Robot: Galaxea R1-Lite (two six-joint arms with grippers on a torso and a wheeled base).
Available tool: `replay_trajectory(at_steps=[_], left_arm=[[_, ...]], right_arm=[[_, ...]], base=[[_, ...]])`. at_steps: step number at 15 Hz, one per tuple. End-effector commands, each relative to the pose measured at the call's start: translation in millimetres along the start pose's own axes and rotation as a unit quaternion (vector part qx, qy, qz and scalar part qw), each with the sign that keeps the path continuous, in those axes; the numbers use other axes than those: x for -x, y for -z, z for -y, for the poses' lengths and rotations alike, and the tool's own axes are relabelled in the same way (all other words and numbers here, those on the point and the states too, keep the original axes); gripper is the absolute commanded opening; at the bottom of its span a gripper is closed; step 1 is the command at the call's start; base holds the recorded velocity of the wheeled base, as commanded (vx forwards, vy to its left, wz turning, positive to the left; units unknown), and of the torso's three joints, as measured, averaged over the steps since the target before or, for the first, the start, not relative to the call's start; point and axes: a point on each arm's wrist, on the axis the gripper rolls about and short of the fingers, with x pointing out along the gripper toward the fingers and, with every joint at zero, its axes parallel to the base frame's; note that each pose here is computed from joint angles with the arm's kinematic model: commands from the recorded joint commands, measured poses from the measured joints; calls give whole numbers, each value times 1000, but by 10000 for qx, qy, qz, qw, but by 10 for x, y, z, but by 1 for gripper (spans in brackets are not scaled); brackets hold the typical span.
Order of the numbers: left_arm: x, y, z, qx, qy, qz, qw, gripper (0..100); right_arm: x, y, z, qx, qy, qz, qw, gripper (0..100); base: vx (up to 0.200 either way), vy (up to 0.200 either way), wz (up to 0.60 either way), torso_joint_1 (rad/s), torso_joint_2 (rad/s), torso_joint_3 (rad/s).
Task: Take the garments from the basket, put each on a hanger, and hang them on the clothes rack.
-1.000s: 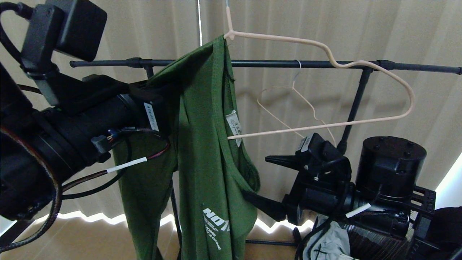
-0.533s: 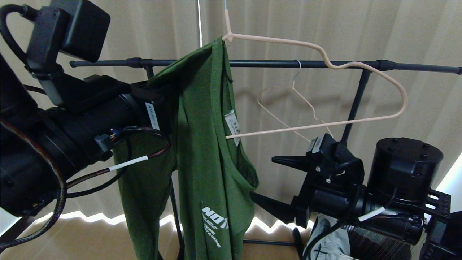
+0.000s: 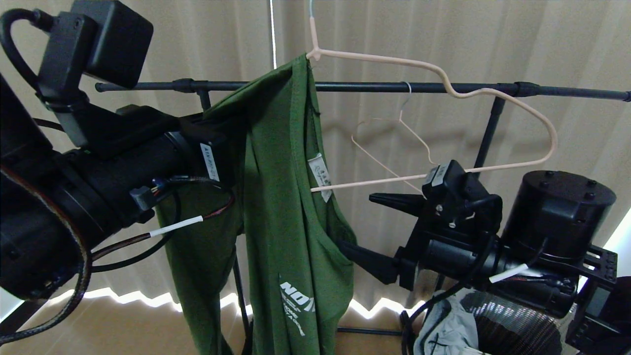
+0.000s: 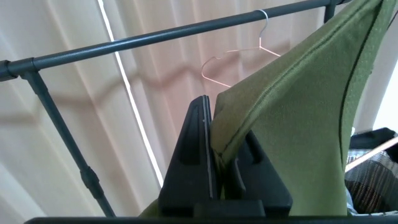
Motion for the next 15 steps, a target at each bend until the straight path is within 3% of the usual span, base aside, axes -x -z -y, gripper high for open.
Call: replay_trajectory(at_steps=[1, 7, 8, 15], left_arm=[[10, -3, -1, 4, 0, 8, 10000, 0], [7, -16, -3, 17, -4, 30, 10000, 0], [7, -16, -3, 17, -4, 30, 10000, 0], [-5, 9, -45, -26, -111, -17, 9999, 0]], right_arm=[[-166, 119, 62, 0, 66, -50, 10000, 100], [-225, 270, 96, -36, 106, -204, 9997, 100], [-220, 281, 93, -42, 103, -226, 9997, 0], [32, 357, 133, -106, 275, -416, 9987, 0]], base=[[0, 0, 0, 0, 0, 0], [0, 0, 0, 0, 0, 0], [0, 0, 0, 0, 0, 0], [0, 0, 0, 0, 0, 0]])
